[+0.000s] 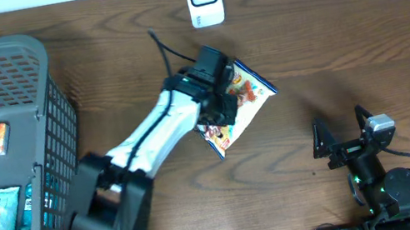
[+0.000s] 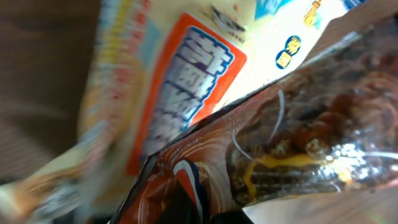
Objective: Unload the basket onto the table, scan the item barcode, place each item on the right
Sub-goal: 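Carry the red wafer out and release it beside the yellow bag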
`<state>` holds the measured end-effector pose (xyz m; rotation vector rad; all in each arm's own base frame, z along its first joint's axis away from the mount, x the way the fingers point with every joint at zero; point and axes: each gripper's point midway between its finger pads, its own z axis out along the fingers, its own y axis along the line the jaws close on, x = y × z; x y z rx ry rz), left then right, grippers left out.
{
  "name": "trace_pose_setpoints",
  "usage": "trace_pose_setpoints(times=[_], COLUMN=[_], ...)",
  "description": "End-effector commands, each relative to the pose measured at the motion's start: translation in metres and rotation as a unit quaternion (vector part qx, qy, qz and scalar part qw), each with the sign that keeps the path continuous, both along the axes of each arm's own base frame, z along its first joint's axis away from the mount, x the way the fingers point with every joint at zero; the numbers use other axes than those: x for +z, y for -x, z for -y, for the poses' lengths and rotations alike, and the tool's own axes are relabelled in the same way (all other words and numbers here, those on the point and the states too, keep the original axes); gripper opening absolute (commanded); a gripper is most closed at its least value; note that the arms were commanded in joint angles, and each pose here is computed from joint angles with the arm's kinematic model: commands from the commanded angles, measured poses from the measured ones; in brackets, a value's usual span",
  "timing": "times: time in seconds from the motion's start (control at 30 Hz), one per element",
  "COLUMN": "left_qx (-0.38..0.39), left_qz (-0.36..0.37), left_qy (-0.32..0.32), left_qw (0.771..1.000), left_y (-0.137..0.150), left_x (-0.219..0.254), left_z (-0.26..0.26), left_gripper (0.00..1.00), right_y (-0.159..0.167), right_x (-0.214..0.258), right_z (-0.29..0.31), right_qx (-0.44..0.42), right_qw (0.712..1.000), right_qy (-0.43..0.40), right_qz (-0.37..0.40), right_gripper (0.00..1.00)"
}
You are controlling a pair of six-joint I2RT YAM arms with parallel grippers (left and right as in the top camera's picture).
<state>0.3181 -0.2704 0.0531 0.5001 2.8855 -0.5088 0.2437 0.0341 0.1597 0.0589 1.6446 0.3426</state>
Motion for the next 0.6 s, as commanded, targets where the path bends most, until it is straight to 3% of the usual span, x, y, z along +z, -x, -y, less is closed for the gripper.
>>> trace_pose_setpoints(times=[0.0, 0.57], left_qx=[-0.018, -0.038], left_qz=[-0.011, -0.047], left_qy=[-0.006, -0.035], left_qw=[1.0, 0.998], left_y=[0.006, 0.023], left_x=[-0.017, -0.06], left_z=[0.008, 0.017], left_gripper=[0.07, 0.09], right_y=[0.0, 0.0], right_x=[-0.001, -0.001], right_z=[-0.002, -0.002], right_qx=[0.003, 0.003], right_qw=[1.0, 1.0], right_qy=[-0.002, -0.002], right_qz=[-0.001, -0.001], right_gripper=[0.99, 0.99])
